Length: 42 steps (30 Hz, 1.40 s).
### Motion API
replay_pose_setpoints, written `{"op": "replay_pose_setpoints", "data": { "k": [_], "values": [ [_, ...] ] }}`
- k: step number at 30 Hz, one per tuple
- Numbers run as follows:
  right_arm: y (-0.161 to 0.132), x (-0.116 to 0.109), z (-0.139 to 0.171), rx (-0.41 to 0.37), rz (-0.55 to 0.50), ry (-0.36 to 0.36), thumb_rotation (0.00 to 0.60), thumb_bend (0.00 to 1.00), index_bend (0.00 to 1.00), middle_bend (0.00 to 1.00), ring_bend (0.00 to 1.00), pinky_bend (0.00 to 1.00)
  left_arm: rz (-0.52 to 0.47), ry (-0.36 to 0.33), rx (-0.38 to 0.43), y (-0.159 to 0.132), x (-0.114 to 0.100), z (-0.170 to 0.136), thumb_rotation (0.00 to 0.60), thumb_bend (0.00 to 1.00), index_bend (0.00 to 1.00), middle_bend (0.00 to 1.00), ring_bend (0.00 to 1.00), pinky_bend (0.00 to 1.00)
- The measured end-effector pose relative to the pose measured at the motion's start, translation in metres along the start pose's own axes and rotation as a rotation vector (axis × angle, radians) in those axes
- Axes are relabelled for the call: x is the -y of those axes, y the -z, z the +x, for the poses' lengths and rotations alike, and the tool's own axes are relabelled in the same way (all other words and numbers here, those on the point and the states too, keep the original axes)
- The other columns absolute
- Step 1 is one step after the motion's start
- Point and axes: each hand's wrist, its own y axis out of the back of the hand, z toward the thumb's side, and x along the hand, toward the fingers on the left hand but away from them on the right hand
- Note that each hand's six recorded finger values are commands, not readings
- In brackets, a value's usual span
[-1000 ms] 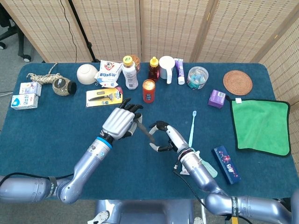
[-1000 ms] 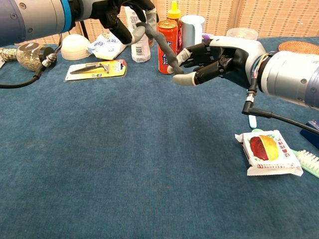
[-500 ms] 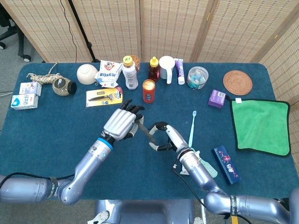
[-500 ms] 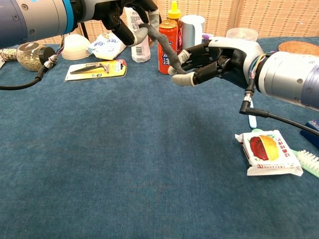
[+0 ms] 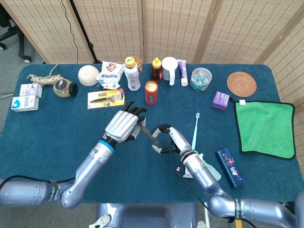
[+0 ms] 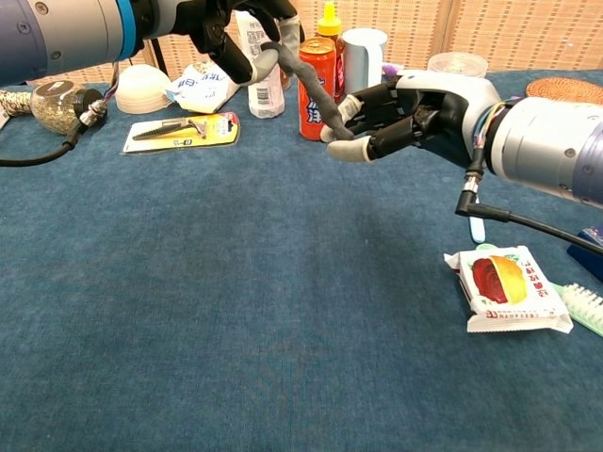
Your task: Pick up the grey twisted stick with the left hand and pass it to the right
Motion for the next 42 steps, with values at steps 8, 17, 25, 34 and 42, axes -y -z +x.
{"op": "replay_pose_setpoints", "data": {
  "k": [8,17,25,34,42],
  "values": [
    [0.000,-0.001,0.002,-0.003,0.008,-0.010,0.600,0.35,0.44,0.29,0.15,0.01,0.002,0.000,-0.001,0.003,0.000,-0.001,0.600,0.59,0.67,0.22,0.18,0.00],
    [0.003,-0.003,0.003,0.002,0.005,-0.010,0.600,0.35,0.43,0.29,0.15,0.01,0.003,0.001,-0.002,0.006,-0.001,-0.004,0.600,0.59,0.67,0.22,0.18,0.00],
    [0.003,-0.003,0.004,0.000,0.003,-0.019,0.600,0.35,0.45,0.30,0.15,0.01,0.003,0.000,0.002,0.008,-0.003,-0.006,0.600,0.59,0.67,0.22,0.18,0.00],
    [0.003,-0.003,0.005,0.001,0.006,-0.026,0.600,0.35,0.48,0.31,0.15,0.01,0.011,0.010,0.011,0.007,-0.001,-0.010,0.600,0.59,0.67,0.22,0.18,0.00],
    [0.003,-0.001,0.004,0.001,0.007,-0.036,0.600,0.37,0.50,0.35,0.18,0.01,0.015,0.015,0.014,0.007,0.001,-0.011,0.600,0.59,0.67,0.22,0.18,0.00]
  ]
}}
